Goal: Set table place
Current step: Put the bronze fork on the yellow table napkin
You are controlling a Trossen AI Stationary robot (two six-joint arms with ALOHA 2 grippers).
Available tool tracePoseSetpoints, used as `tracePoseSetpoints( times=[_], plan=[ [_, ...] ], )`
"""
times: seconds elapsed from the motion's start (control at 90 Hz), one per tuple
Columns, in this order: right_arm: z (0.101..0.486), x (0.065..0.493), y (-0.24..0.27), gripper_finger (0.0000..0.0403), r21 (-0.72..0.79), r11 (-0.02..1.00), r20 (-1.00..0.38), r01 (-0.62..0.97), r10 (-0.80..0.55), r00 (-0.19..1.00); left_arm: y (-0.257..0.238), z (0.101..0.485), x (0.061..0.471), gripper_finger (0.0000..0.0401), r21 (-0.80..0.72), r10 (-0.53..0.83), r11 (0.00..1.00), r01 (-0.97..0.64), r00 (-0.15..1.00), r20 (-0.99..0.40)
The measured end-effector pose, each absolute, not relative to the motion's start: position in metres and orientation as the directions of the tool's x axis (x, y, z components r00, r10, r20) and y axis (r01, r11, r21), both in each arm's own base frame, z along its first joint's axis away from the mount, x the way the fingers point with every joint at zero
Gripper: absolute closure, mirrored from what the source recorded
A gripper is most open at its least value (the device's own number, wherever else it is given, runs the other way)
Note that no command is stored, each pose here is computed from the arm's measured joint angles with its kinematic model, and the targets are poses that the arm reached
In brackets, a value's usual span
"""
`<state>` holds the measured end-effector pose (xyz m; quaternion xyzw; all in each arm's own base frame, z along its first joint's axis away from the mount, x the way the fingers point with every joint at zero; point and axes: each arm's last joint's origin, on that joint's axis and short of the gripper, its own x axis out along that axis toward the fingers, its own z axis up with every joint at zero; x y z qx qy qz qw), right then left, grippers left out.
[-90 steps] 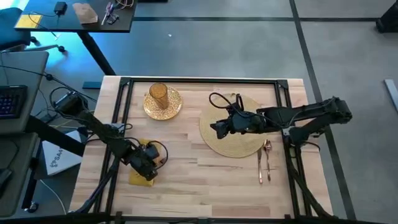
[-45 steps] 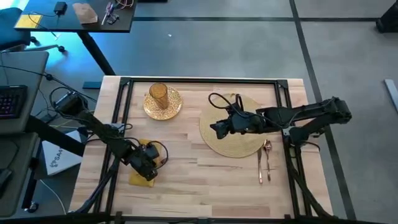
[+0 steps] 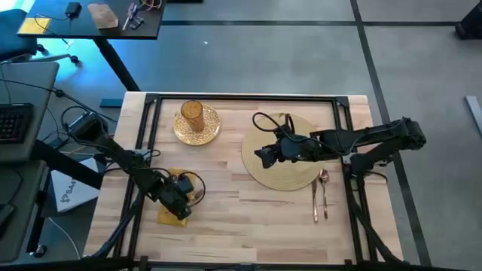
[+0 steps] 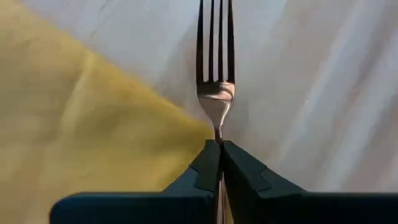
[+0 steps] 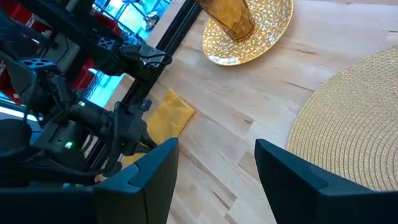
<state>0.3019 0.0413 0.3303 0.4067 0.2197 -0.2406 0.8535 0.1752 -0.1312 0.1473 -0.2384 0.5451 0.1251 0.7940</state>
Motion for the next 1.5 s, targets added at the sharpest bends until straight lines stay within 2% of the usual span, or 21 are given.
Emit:
tracePoseSetpoints(
  times=[0.167,0.289,0.4,0.511,0.611,0.711,0.989,1.311,1.411,1.5],
  plan=[
    [0.330,0.302,0.041,0.0206,0.587,0.554,-0.572,0.590,-0.232,0.787,-0.136,0.158,0.176,0.0401,-0.230,-0.081,0.858,-0.459,0.322,-0.943],
    [0.330,0.302,0.041,0.0206,0.582,0.558,-0.575,0.591,-0.233,0.785,-0.134,0.159,0.170,0.0401,-0.203,-0.063,0.799,-0.566,0.258,-0.964],
    [0.330,0.302,0.041,0.0206,0.581,0.560,-0.574,0.591,-0.232,0.785,-0.128,0.160,0.161,0.0401,-0.193,-0.019,0.662,-0.724,0.242,-0.970],
    [0.330,0.302,0.041,0.0206,0.582,0.561,-0.575,0.589,-0.228,0.785,-0.118,0.165,0.149,0.0401,-0.226,0.022,0.509,-0.831,0.275,-0.961],
    [0.330,0.302,0.041,0.0206,0.582,0.561,-0.575,0.589,-0.228,0.786,-0.106,0.164,0.137,0.0401,-0.240,0.092,0.381,-0.893,0.295,-0.951],
    [0.330,0.302,0.041,0.0206,0.576,0.569,-0.576,0.587,-0.227,0.786,-0.098,0.158,0.130,0.0401,-0.283,0.104,0.293,-0.913,0.325,-0.940],
    [0.330,0.302,0.042,0.0206,0.572,0.576,-0.576,0.584,-0.225,0.786,-0.101,0.135,0.132,0.0401,-0.370,0.035,0.211,-0.905,0.385,-0.922],
    [0.330,0.302,0.042,0.0206,0.572,0.576,-0.576,0.584,-0.225,0.786,-0.102,0.132,0.133,0.0400,-0.353,0.053,0.116,-0.928,0.361,-0.931],
    [0.330,0.301,0.042,0.0206,0.568,0.580,-0.577,0.583,-0.225,0.785,-0.104,0.134,0.134,0.0392,-0.344,0.042,0.113,-0.932,0.351,-0.936],
    [0.328,0.300,0.042,0.0206,0.552,0.594,-0.604,0.585,-0.199,0.772,-0.105,0.138,0.134,0.0376,-0.294,0.023,0.149,-0.944,0.300,-0.954]
  ],
)
